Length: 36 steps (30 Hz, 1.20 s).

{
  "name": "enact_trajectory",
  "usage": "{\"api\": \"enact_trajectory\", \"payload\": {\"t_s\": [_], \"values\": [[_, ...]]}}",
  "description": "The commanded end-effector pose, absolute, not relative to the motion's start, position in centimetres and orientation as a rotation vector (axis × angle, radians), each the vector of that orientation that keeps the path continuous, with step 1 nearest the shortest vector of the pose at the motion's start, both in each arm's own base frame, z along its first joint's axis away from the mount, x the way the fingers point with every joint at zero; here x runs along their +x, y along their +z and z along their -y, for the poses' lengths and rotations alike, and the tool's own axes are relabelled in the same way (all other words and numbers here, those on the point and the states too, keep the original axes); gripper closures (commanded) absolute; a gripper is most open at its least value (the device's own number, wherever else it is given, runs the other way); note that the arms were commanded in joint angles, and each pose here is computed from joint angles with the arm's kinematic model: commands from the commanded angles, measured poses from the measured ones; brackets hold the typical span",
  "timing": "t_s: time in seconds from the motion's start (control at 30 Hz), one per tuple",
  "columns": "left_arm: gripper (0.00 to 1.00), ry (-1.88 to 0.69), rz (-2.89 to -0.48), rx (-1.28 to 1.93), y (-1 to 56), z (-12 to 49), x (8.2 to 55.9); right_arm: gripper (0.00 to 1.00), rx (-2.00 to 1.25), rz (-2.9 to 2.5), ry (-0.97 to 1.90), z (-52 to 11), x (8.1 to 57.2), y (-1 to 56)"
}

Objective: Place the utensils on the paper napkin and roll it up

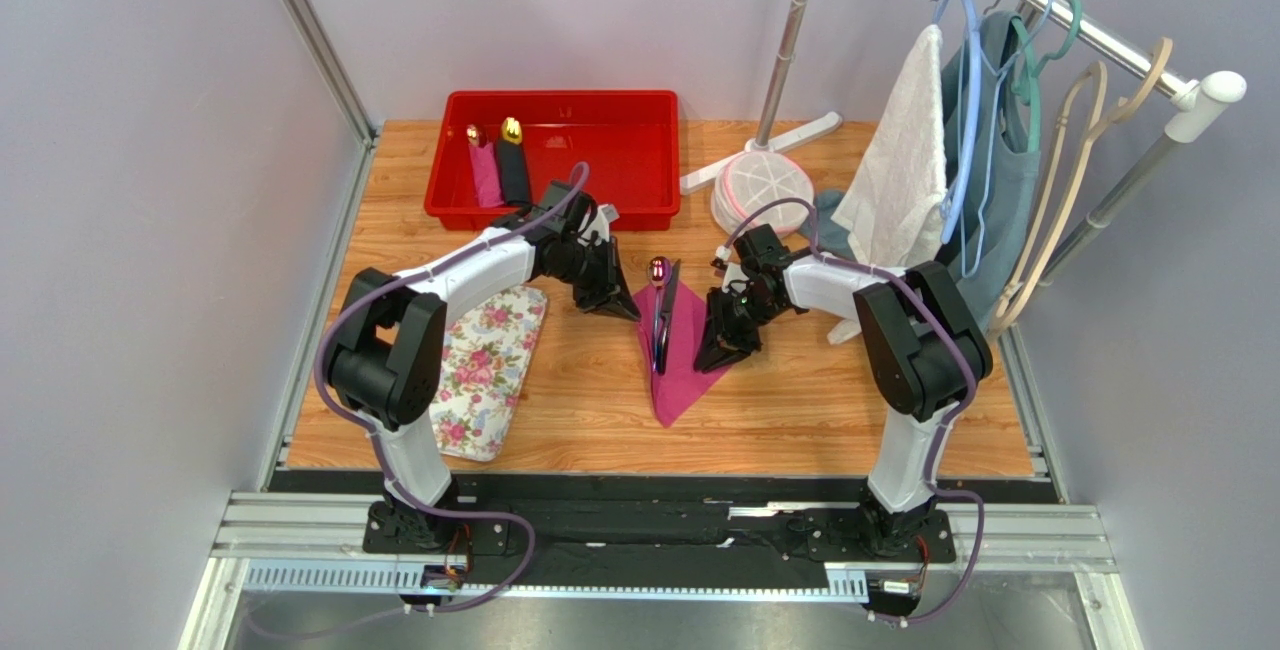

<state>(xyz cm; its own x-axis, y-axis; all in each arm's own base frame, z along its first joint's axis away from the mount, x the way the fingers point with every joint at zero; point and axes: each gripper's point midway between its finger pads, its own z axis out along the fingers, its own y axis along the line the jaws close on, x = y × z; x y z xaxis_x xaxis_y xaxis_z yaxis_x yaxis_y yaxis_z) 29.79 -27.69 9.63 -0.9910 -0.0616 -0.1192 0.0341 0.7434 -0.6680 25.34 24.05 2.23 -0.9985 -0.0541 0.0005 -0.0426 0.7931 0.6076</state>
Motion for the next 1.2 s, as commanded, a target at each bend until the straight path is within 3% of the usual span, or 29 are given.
{"api": "enact_trajectory", "payload": {"t_s": [0.0, 0.77, 0.87, 0.9, 1.17], "values": [[1.00, -1.186, -2.698, -0.016, 13.6, 28.7, 30.8, 0.80, 0.119, 2.982, -1.006, -24.3, 26.0, 2.4], [0.99, -1.146, -2.736, -0.028, 12.8, 27.2, 29.8, 0.81, 0.117, 2.984, -0.994, -24.2, 26.0, 2.4], [0.80, -1.070, -2.757, -0.026, 11.9, 25.2, 29.4, 0.81, 0.125, 2.978, -1.012, -24.4, 25.9, 2.7], [0.69, -1.034, -2.767, -0.023, 11.3, 24.1, 29.2, 0.81, 0.125, 2.972, -1.029, -24.6, 25.9, 3.0], [0.43, -0.805, -2.525, 0.375, 13.6, 19.9, 29.9, 0.80, 0.144, 2.964, -1.163, -25.6, 26.4, 5.8]]}}
